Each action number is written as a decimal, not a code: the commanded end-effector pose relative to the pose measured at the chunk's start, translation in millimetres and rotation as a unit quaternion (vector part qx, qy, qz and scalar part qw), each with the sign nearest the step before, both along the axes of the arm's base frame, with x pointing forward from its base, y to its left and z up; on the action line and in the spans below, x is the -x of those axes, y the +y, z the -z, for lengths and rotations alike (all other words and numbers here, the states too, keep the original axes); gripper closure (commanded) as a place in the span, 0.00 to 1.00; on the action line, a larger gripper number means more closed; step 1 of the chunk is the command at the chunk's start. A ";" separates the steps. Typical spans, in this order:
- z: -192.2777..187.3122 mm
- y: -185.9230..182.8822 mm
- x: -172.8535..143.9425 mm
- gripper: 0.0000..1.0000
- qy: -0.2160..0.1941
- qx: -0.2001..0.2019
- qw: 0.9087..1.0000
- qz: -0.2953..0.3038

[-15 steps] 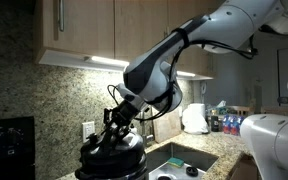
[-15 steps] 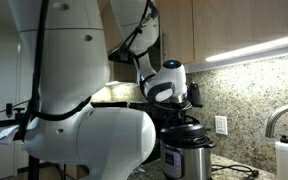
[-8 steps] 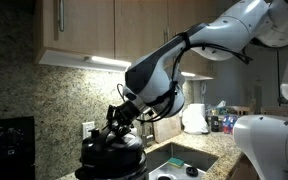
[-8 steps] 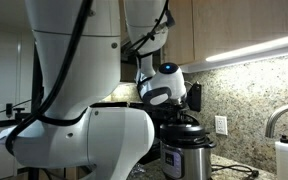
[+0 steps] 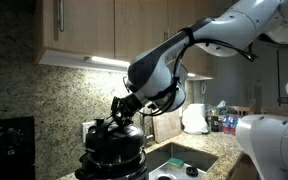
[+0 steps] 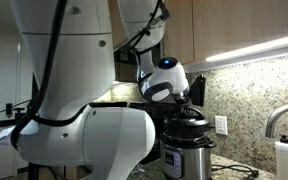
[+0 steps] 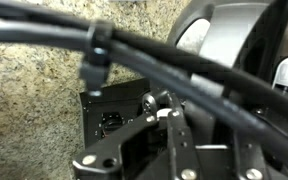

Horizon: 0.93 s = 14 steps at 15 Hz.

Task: Remove the lid from the rice cooker and put it on the right side of the counter

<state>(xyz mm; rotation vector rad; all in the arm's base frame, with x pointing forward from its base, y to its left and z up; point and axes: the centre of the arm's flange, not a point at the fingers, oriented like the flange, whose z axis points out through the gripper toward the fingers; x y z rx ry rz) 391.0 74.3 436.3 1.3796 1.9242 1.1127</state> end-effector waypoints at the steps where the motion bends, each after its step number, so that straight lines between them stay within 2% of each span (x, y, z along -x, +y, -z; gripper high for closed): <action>1: 7.1 9.8 8.8 0.97 -0.018 0.005 1.000 0.010; 11: 20.2 20.2 18.0 0.97 0.009 0.012 1.000 -0.005; 12: 18.9 15.1 5.6 0.96 0.019 0.028 0.999 -0.010; 14: 24.6 15.5 4.8 0.96 0.027 0.032 0.999 -0.011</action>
